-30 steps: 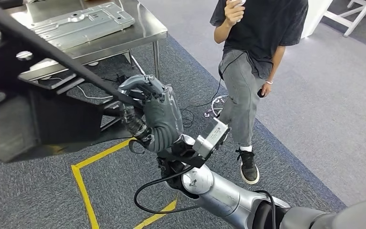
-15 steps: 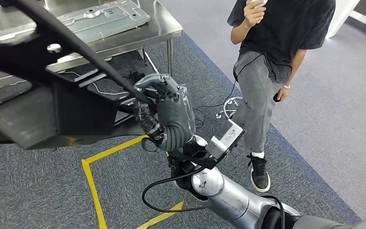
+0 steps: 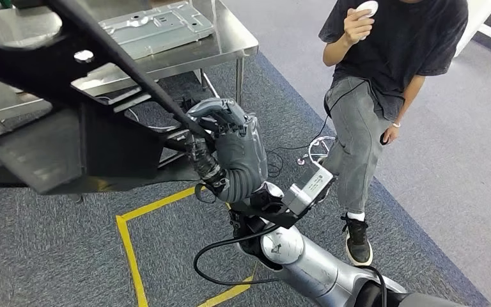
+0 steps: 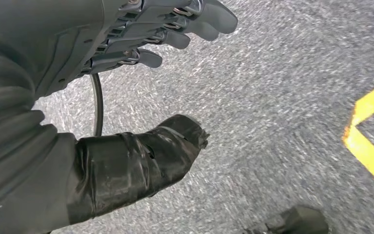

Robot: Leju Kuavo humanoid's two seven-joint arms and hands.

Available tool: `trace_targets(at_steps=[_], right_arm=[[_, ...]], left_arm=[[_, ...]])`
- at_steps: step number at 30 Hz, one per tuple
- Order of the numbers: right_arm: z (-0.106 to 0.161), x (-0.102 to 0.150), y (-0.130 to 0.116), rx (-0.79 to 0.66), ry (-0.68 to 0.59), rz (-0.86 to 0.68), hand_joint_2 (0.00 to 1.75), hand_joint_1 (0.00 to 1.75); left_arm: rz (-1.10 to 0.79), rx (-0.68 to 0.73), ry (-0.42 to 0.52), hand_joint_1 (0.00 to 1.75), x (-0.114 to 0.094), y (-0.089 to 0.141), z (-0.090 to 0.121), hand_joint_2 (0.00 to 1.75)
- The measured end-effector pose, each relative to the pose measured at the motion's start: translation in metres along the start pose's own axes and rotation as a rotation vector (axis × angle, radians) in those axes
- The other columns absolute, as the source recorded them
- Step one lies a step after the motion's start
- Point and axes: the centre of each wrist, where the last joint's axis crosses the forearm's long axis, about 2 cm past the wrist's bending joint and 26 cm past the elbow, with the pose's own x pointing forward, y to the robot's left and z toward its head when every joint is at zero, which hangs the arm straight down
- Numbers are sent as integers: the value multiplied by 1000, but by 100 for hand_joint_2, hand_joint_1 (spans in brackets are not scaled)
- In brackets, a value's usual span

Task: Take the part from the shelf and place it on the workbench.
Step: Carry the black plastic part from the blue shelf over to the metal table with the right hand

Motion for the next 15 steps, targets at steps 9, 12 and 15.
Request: trace_targets(at_steps=[9, 12, 15], right_arm=[[2, -1, 0, -4, 8, 1, 175, 175], [2, -1, 0, -5, 8, 0, 175, 175], [2, -1, 0, -5, 7, 0, 175, 175]], left_arm=[[-2, -1, 2, 0, -2, 1, 0, 175], [2, 0, 3, 0, -1, 1, 0, 175], [4, 2, 5, 0, -2, 2, -1, 175]])
